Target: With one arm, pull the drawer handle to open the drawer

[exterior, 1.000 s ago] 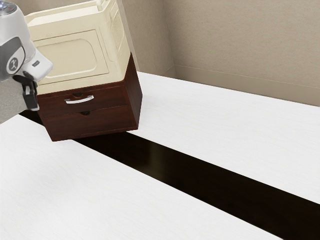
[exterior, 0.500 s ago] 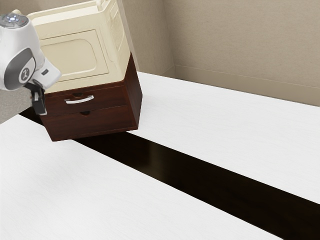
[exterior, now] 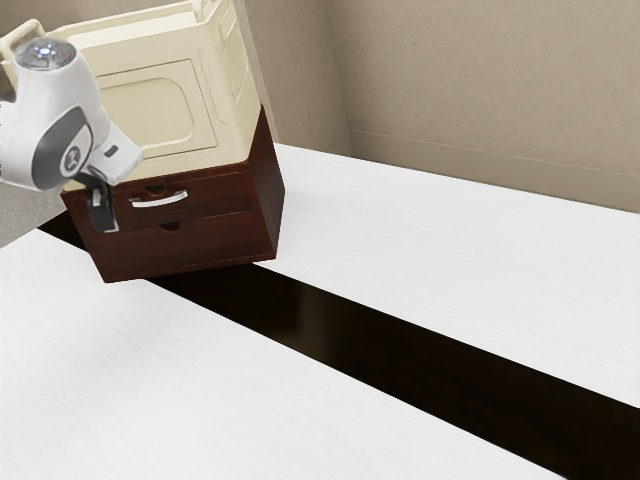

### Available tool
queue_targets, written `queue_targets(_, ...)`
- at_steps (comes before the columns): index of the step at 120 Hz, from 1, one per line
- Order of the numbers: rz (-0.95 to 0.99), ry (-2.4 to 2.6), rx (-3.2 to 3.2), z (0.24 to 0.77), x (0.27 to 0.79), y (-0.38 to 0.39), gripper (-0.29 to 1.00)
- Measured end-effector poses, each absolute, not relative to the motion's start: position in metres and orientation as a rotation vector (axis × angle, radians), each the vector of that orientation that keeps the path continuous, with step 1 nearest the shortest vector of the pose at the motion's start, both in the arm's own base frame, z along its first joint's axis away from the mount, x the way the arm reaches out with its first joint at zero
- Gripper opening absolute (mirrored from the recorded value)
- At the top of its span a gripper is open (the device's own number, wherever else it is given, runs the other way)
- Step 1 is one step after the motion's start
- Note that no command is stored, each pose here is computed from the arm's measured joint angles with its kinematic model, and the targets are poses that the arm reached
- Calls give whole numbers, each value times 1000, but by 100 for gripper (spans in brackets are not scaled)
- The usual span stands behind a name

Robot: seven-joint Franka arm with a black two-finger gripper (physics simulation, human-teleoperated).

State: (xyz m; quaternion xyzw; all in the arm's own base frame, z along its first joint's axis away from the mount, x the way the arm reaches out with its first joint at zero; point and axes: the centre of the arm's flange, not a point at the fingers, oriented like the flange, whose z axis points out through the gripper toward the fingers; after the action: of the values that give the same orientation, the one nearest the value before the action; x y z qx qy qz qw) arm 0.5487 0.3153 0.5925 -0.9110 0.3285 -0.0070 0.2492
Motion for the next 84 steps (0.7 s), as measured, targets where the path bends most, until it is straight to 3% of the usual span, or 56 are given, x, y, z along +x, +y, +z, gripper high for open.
queue_targets(84, -14, 943, -2486, 554, 580, 307, 70)
